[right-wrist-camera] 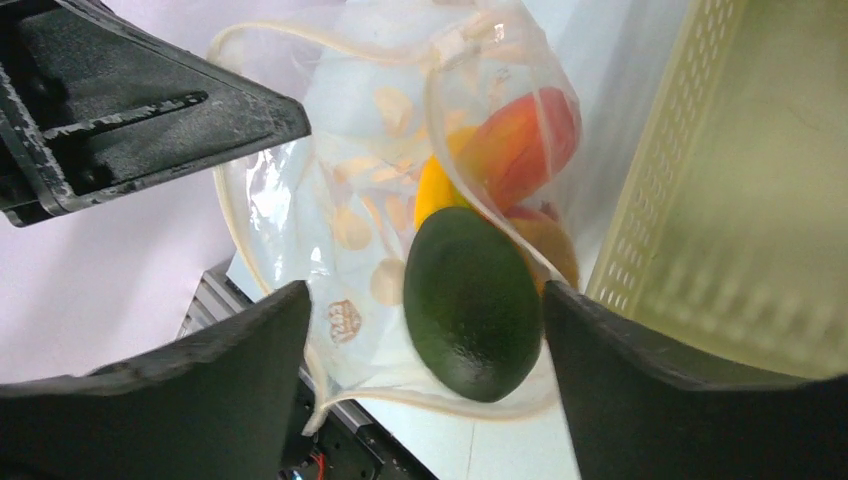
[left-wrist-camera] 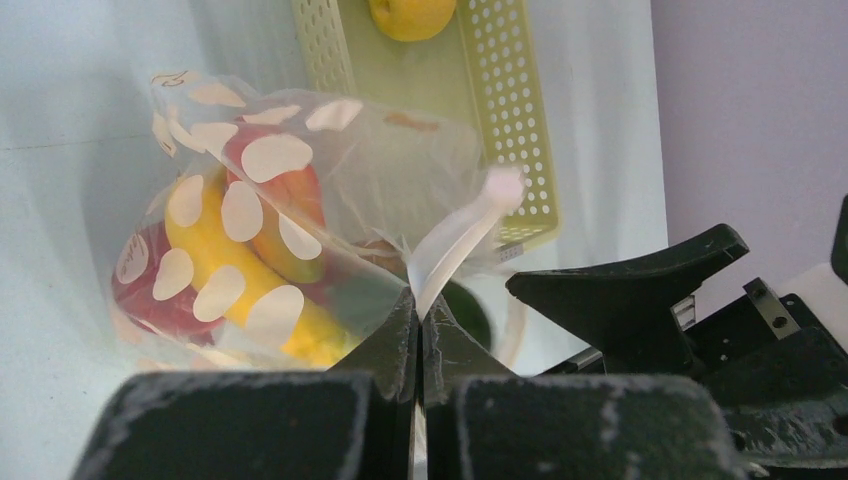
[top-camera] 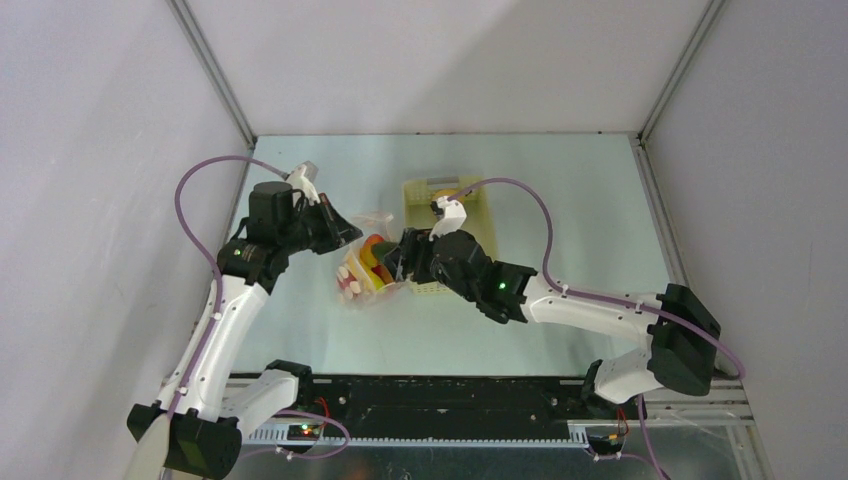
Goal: Place the food in the zip-top bag and seal the zipper
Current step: Place the fake fruit in the zipper food storage bag.
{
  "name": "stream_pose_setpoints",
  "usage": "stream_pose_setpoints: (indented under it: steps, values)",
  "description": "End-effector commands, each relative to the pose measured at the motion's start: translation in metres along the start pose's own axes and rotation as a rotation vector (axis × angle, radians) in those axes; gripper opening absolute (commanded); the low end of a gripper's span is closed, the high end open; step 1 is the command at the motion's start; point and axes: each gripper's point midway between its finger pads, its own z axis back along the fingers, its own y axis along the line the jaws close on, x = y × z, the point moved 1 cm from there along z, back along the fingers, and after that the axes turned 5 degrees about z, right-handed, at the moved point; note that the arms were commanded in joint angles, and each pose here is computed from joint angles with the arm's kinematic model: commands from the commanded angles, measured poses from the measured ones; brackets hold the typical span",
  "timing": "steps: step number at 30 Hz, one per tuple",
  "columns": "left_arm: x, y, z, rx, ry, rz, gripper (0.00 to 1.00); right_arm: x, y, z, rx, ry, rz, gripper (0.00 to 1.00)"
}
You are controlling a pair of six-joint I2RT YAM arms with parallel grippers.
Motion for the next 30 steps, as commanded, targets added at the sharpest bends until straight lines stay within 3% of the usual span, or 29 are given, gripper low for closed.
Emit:
stream_pose_setpoints:
  steps: [1, 14, 21, 30]
  values:
    - [0.005, -0.008, 0.002, -0.047, -0.018, -0.003, 0.00, 0.032, 0.021, 0.004, 0.026, -0.083, -0.014, 0.96]
    - [0.005, -0.008, 0.002, -0.044, -0.021, -0.003, 0.00, 0.051, 0.016, 0.017, 0.016, -0.119, 0.022, 0.99]
    - [0.006, -0.007, 0.001, -0.038, -0.024, -0.004, 0.00, 0.080, -0.041, 0.016, -0.156, -0.167, -0.016, 0.99]
    - [0.005, -0.004, 0.000, -0.024, -0.016, -0.002, 0.00, 0.086, -0.131, -0.022, -0.342, -0.158, -0.243, 1.00]
